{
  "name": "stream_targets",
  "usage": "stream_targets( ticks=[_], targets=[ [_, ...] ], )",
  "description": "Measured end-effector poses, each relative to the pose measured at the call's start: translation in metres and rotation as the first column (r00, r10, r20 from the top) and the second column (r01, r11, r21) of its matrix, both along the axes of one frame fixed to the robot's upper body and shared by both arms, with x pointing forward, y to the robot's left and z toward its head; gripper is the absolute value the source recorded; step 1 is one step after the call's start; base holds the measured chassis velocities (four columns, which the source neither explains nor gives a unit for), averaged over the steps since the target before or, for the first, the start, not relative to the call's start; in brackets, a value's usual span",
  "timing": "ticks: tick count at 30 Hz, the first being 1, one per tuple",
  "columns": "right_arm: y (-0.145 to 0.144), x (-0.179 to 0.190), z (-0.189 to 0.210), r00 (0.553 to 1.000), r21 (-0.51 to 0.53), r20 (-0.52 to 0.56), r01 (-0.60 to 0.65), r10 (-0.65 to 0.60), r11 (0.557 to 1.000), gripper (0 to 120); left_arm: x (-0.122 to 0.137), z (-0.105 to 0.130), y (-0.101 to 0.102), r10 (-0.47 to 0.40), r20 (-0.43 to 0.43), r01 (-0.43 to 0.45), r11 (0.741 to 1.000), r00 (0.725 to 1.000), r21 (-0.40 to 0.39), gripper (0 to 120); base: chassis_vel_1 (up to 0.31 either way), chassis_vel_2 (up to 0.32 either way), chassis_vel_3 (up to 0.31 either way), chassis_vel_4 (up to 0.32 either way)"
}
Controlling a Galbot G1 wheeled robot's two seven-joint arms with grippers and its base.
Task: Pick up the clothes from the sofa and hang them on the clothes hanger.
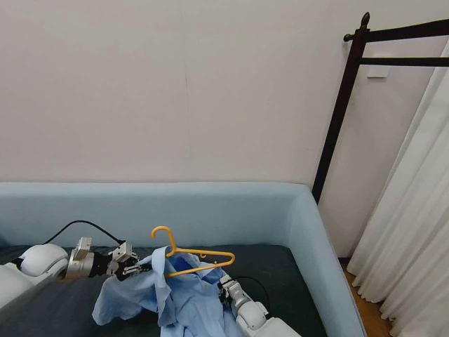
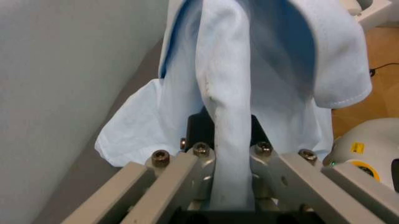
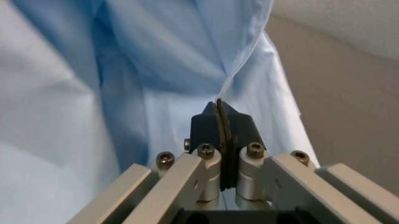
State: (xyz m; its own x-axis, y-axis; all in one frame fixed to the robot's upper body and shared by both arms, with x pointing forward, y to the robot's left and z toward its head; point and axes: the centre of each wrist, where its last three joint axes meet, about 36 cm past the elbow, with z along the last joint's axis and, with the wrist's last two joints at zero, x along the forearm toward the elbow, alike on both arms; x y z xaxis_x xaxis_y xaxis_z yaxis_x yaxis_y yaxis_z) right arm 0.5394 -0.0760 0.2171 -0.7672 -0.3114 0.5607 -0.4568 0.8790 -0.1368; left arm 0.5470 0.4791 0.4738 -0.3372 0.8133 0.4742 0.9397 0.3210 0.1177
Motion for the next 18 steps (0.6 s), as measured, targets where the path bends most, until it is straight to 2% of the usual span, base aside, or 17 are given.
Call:
stream_targets(
  ticks=[18],
  targets=[
    [-0.037, 0.001, 0.018, 0.997, 0.036, 0.069, 0.044, -0.046, 0.998, 0, 0.004, 0.0, 0.008, 0.019, 0.012, -0.019, 1.0, 1.0, 0.001, 1, 0.0, 0.0, 0.0, 0.0]
  ],
)
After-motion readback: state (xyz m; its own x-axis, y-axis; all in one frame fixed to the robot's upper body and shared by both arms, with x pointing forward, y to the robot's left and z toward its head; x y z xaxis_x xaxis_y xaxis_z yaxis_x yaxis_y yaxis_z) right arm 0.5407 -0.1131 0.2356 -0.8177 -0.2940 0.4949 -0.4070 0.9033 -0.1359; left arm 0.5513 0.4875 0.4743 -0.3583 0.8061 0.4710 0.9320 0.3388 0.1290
